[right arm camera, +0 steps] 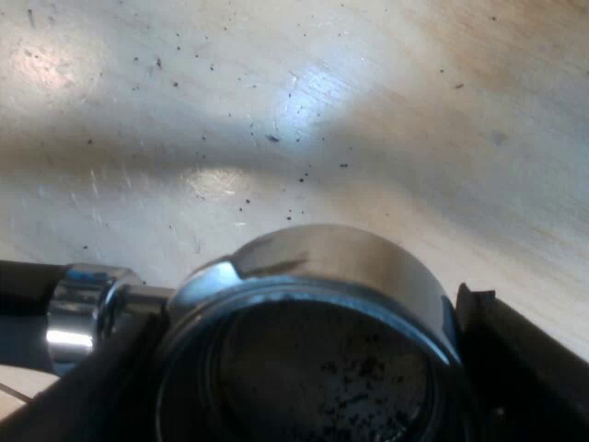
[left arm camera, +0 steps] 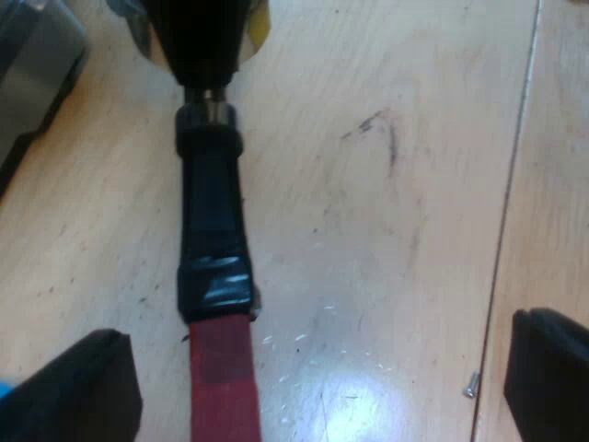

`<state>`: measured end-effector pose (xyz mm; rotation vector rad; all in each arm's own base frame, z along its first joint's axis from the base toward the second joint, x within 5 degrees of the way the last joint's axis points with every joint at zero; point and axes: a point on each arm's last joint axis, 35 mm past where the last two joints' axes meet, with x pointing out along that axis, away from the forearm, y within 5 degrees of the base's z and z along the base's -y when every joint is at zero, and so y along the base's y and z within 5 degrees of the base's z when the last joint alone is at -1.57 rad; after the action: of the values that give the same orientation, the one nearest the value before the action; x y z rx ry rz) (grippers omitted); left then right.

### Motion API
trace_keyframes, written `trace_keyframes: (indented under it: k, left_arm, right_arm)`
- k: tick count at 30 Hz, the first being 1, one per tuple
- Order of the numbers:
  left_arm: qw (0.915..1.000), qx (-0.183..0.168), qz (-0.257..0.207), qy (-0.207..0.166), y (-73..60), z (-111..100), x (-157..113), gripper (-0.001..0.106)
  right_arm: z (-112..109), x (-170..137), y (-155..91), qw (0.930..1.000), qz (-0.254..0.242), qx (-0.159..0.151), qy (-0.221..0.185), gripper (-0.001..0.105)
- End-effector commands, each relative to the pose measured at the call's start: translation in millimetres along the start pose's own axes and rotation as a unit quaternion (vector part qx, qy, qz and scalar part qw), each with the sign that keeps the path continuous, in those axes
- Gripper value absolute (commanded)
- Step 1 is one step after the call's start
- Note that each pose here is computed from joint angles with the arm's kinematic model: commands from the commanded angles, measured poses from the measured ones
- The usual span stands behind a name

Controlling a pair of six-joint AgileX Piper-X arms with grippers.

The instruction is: Put the handle in the coffee machine

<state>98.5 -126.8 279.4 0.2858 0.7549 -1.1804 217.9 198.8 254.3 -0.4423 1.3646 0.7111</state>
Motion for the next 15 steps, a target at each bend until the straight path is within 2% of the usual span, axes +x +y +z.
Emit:
trace_keyframes:
  k: [1, 4, 9, 15]
  left_arm:
    - [0.9997, 0.022, -0.006, 0.0, -0.6, 1.3, 0.5, 0.082]
    - [0.9998, 0.014, 0.001, 0.012, 3.3, 0.2, 4.1, 0.082]
    - [0.9997, -0.009, 0.012, 0.02, 17.8, 1.8, 15.0, 0.082]
    - [0.9986, 0.017, 0.008, 0.049, 24.1, -3.8, 31.2, 0.082]
  right_arm:
    - [1.2, -12.5, 1.8, 0.9997, 0.009, -0.003, -0.023, 0.0]
    - [-0.7, -17.3, 2.4, 0.9995, 0.009, -0.001, -0.029, 0.0]
    - [-4.4, -27.7, 4.7, 0.9987, 0.024, 0.002, -0.044, 0.0]
    - [-8.1, -28.6, 6.6, 0.9983, 0.049, 0.003, -0.031, 0.0]
